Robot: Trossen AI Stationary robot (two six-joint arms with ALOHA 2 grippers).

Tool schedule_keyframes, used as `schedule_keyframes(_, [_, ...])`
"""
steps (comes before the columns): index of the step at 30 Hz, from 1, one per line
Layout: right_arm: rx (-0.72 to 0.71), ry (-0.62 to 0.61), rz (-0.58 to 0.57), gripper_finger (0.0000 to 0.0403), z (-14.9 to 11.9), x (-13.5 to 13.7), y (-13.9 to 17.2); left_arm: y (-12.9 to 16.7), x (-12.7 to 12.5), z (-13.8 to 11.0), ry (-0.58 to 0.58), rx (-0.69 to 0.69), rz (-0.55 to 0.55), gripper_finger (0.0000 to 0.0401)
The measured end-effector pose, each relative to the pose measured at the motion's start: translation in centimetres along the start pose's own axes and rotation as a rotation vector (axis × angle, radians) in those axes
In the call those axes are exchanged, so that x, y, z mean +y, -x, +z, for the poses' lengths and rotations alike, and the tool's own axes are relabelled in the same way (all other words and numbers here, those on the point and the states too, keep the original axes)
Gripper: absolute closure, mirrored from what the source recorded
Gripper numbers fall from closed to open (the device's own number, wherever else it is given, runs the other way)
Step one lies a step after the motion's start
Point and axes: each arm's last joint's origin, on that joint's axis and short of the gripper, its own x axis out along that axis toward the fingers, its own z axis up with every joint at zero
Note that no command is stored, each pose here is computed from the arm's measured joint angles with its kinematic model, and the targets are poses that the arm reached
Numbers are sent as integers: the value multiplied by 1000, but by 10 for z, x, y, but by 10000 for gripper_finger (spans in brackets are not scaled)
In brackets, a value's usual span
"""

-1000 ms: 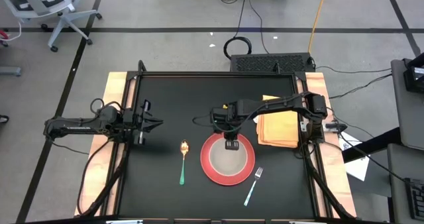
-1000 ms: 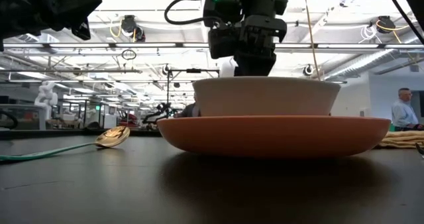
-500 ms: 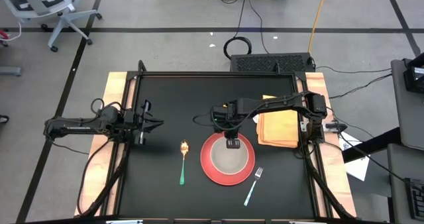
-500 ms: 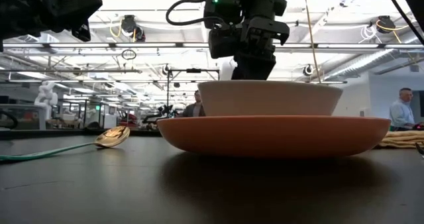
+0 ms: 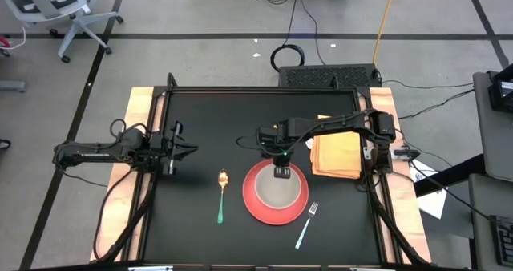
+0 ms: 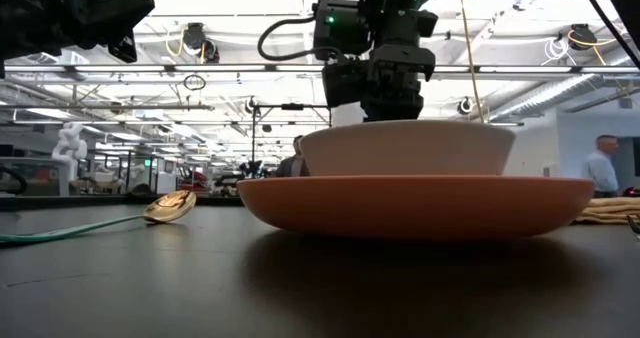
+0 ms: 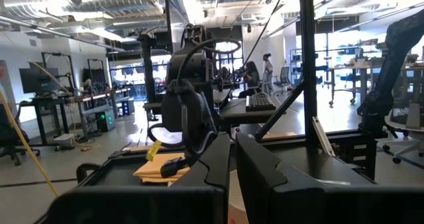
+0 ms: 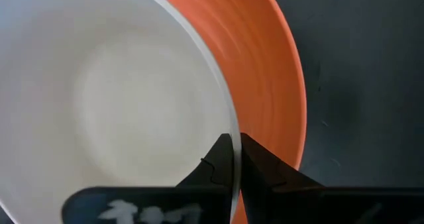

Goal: Set table place
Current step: Put the white bowl on the orange plate

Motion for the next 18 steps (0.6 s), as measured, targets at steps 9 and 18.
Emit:
schedule_keyframes(9, [4, -23, -5, 403, -1, -1, -1, 0, 0, 0, -6, 1, 0, 370])
schedule_keyframes(18, [6, -25, -17, 365, -1, -1, -1, 0, 0, 0, -5, 1, 0, 370])
